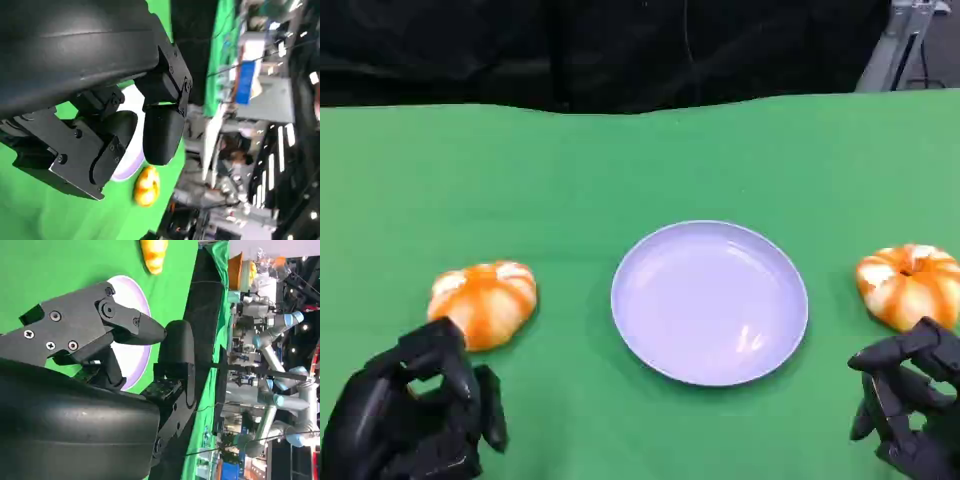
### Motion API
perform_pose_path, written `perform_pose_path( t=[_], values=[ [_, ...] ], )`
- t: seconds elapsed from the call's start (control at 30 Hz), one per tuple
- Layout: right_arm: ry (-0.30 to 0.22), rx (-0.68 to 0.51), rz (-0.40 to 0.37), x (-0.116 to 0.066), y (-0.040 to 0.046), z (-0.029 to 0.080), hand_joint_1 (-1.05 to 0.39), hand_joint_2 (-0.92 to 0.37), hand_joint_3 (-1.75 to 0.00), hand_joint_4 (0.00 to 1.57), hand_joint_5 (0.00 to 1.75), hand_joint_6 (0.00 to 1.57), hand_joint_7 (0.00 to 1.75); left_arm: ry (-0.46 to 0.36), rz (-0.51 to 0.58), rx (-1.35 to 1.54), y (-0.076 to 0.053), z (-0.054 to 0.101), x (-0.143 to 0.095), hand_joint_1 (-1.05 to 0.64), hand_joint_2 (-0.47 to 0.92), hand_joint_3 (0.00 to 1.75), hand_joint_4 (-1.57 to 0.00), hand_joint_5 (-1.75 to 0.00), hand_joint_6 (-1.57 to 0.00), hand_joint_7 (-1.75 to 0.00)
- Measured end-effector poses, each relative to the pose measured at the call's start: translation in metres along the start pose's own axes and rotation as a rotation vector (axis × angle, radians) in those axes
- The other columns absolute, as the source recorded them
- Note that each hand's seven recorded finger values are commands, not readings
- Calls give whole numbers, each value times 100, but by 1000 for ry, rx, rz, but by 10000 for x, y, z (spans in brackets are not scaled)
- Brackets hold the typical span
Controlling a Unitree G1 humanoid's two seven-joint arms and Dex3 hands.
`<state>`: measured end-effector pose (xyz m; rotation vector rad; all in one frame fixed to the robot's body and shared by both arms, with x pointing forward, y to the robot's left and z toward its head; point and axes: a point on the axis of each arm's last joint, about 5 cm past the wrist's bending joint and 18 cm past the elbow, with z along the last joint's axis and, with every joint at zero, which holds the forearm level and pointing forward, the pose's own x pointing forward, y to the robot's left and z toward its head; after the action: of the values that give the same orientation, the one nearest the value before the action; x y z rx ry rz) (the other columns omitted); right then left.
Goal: Grasp the bread from the table and place it into the plate.
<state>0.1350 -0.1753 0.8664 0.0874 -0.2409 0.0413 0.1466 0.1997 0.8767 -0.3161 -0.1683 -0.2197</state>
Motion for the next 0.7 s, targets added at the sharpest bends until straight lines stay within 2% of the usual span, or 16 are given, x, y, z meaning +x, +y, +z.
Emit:
perform_pose_path(
  t=[0.2,0.53,0.57,0.6,0.63,0.67,0.7],
  values=[
    [-1,1,6,6,2,-2,-16,-79,-71,89,163,82,139,-53,50,70,-39,-1,-25,2,46,151,-89,-175,-73,-171],
    [-2,1,-1,10,13,-1,-17,-76,-76,89,163,80,140,-37,63,38,-29,3,-44,2,45,155,-93,-175,-74,-175],
    [-3,1,-2,10,13,-1,-17,-76,-76,89,163,80,140,-29,61,38,-23,3,-45,-1,43,147,-82,-172,-69,-168],
    [-3,1,-2,9,12,-1,-17,-76,-76,89,163,80,141,-27,59,54,-19,8,-46,-8,48,127,-69,-161,-66,-150],
    [-3,1,-2,8,12,-1,-17,-77,-76,89,163,80,141,-33,56,97,-18,19,-46,-12,56,106,-63,-149,-65,-135],
    [-2,1,-3,6,12,-1,-17,-77,-76,89,163,80,141,-46,52,175,-14,38,-47,-18,68,75,-59,-115,-64,-103],
    [-1,0,-3,3,12,-1,-17,-77,-76,88,163,80,141,-63,45,263,-6,59,-48,-25,82,42,-63,-74,-72,-60]
  ],
)
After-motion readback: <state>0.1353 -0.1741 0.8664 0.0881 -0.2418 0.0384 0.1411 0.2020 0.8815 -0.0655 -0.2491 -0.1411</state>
